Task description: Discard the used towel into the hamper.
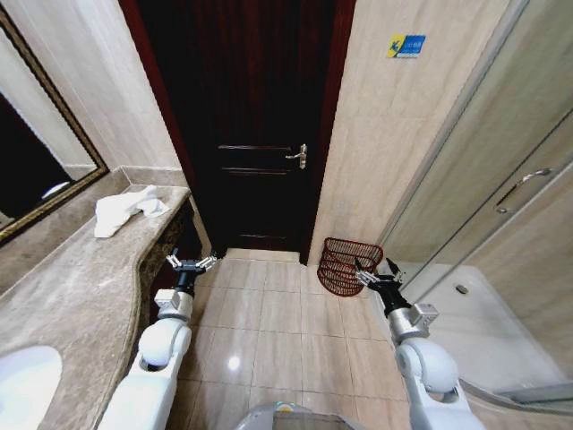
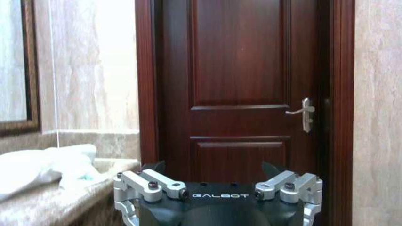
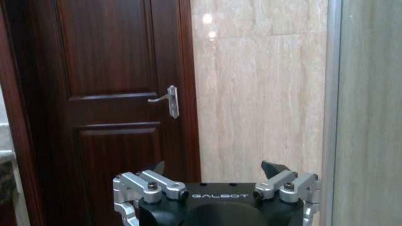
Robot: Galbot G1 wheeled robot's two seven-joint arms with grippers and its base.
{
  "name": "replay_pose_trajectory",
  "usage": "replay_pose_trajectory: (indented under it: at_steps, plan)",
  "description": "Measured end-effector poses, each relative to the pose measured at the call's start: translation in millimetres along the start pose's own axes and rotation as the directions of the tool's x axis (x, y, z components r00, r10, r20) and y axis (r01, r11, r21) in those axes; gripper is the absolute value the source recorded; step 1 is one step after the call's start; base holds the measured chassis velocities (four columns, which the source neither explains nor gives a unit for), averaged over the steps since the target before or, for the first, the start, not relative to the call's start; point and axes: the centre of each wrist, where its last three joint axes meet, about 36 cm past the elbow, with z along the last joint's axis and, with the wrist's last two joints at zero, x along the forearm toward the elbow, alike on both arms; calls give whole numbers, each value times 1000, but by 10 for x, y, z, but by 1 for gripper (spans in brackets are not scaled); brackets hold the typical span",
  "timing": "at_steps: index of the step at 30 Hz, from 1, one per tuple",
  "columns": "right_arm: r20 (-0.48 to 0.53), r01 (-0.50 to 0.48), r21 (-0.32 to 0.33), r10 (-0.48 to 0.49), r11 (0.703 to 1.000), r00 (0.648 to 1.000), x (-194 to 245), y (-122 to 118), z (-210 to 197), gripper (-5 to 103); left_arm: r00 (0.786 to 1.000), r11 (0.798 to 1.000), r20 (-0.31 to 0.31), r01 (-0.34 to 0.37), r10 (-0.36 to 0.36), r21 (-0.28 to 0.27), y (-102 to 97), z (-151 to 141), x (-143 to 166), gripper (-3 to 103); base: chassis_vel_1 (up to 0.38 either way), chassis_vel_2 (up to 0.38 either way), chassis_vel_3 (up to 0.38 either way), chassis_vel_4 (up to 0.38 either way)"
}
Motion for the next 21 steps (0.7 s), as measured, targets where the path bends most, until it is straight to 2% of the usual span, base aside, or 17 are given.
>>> replay_pose_trajectory:
  at_steps: [7,21]
  plan:
    - [2,6,11,-6,1000,1000,17,-38,-46,100,1000,999,-8,2,-2,36,-64,1,86,100,0,0,0,0]
    - [-7,-2,10,2,1000,1000,21,-47,-30,100,1000,1000,3,1,-1,22,-50,-19,117,100,0,0,0,0]
